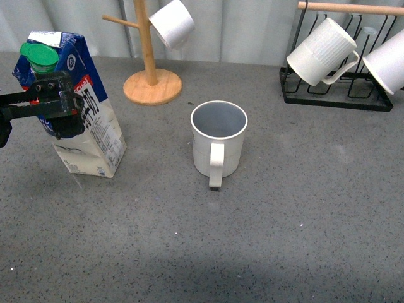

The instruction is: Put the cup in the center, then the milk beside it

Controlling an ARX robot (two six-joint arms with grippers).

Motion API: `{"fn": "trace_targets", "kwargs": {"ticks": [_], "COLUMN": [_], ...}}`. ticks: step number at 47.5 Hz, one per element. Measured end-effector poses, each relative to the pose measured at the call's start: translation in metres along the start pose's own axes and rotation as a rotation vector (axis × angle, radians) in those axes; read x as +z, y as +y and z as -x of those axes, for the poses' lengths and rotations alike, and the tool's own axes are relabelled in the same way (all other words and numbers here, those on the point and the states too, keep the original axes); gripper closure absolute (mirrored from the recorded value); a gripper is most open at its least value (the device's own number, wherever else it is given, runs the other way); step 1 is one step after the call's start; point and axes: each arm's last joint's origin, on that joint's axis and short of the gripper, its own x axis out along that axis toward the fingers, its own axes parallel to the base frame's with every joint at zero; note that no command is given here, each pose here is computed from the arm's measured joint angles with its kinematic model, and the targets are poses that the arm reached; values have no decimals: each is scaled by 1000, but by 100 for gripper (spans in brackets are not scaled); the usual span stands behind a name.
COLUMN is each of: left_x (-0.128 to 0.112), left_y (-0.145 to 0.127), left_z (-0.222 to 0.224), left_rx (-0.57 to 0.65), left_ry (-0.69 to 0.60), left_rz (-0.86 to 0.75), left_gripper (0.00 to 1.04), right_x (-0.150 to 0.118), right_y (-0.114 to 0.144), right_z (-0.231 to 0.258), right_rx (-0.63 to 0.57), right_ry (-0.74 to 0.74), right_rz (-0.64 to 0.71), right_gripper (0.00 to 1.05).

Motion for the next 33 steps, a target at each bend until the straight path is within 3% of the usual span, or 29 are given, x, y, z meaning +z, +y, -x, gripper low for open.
{"fn": "trace_targets", "kwargs": {"ticks": [3, 18, 25, 33], "left_x": [1, 5, 12, 12], "left_y": [0, -4, -22, -50], "left_z": [-1, 0, 9, 14], "left_rx": [2, -18, -69, -112], "left_ry": [-6, -32, -68, -87], "left_rz": [1, 13, 4, -20], "left_gripper": [12, 74, 99, 100], "right_x": [0, 0, 0, 0], "right_y": [0, 0, 0, 0], "right_z": [0, 0, 0, 0], "right_rx": [0, 0, 0, 0], "right_ry": [0, 0, 0, 0], "right_rz": [0, 0, 0, 0], "right_gripper": [9, 9, 9, 9]}}
